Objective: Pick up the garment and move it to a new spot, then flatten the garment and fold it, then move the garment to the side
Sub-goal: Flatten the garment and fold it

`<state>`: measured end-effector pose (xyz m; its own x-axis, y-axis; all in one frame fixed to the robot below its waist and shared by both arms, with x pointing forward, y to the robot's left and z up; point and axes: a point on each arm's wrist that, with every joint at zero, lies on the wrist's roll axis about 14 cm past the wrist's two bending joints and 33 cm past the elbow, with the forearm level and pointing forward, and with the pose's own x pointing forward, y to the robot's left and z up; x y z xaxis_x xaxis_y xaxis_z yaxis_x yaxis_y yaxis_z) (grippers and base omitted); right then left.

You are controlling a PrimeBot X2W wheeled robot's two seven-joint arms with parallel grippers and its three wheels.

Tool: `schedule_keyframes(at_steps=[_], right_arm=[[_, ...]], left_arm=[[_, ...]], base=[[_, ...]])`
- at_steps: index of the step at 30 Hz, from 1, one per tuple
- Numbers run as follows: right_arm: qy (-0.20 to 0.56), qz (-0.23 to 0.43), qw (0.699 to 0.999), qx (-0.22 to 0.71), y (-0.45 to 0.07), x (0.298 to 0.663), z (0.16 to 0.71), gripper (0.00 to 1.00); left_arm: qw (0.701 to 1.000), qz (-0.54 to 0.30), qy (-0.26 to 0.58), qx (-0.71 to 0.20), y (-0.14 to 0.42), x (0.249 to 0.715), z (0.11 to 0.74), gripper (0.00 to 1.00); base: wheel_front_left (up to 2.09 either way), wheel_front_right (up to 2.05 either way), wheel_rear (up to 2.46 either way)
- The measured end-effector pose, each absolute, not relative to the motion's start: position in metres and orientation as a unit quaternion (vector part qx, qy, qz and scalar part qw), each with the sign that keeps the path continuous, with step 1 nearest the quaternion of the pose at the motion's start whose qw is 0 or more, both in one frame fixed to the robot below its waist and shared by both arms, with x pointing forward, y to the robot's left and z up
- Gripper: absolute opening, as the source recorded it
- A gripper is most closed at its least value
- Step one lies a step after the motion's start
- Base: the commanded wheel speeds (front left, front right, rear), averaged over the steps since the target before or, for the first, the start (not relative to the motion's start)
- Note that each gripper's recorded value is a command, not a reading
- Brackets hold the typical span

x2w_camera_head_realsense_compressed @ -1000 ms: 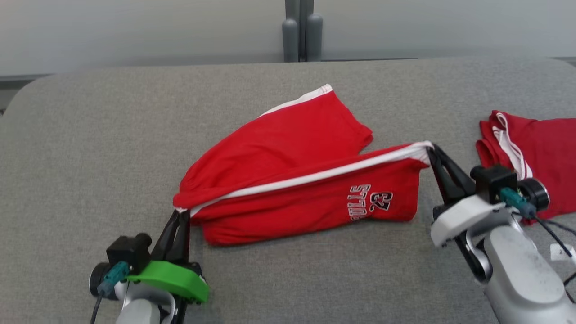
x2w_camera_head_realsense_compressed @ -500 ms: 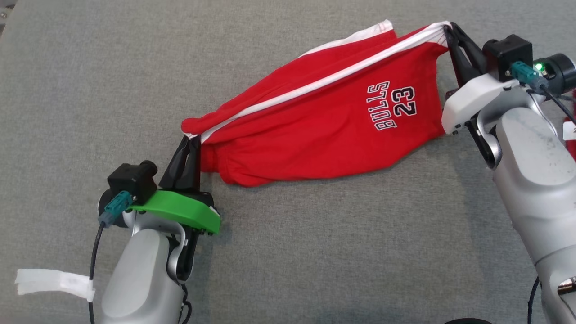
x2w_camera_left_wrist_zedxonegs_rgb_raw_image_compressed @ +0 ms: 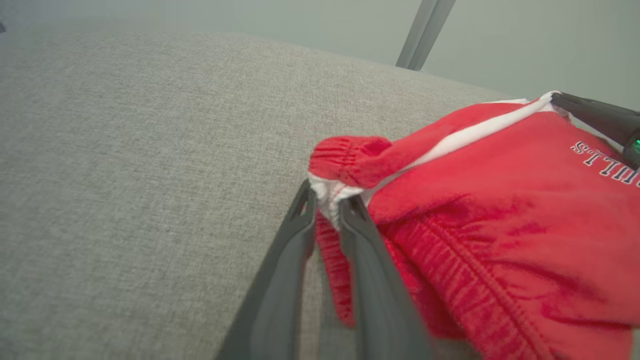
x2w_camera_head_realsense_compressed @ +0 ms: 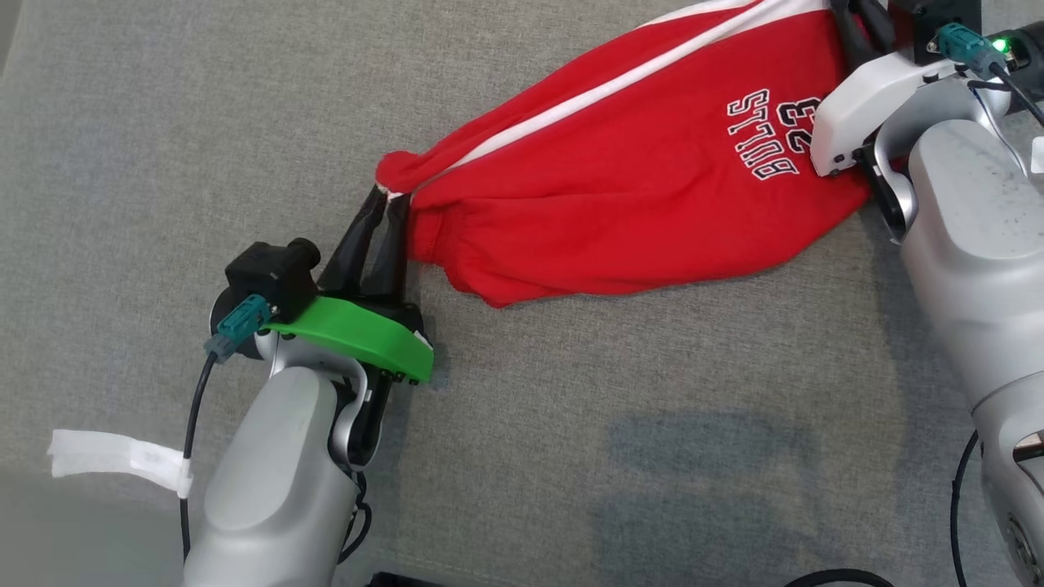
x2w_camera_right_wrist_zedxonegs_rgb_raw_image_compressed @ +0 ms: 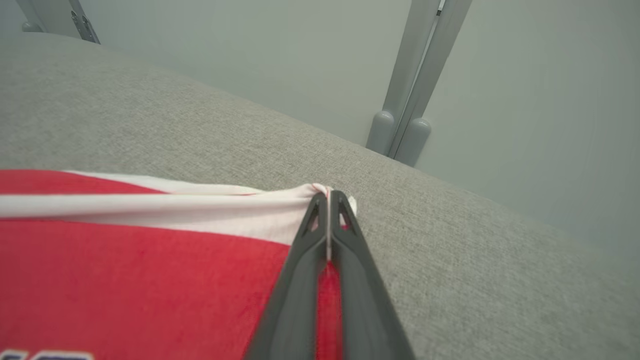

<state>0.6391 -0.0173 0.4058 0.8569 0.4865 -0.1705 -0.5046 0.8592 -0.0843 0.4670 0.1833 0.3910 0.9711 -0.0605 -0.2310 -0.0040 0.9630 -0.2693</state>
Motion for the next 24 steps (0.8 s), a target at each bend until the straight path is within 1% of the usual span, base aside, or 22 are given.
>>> schedule_keyframes(at_steps=[1,5,11,17,24], right_arm=[[0.076,0.261,0.96,-0.062,-0.014,0.638,0.401,1.0],[0.075,0.261,0.961,-0.052,-0.013,0.64,0.399,1.0],[0.061,0.238,0.969,-0.023,-0.029,0.633,0.412,1.0],[0.062,0.226,0.972,-0.005,-0.041,0.615,0.415,1.0],[0.079,0.23,0.969,0.031,-0.036,0.585,0.415,1.0]], left_arm=[[0.983,-0.012,0.122,-0.134,0.185,0.466,0.389,1.0],[0.983,-0.006,0.127,-0.132,0.188,0.465,0.385,1.0],[0.985,0.0,0.112,-0.13,0.19,0.462,0.394,1.0],[0.986,0.01,0.104,-0.126,0.194,0.45,0.401,1.0],[0.988,0.016,0.095,-0.123,0.197,0.439,0.41,1.0]], base=[[0.0,0.0,0.0],[0.0,0.0,0.0],[0.0,0.0,0.0],[0.0,0.0,0.0],[0.0,0.0,0.0]])
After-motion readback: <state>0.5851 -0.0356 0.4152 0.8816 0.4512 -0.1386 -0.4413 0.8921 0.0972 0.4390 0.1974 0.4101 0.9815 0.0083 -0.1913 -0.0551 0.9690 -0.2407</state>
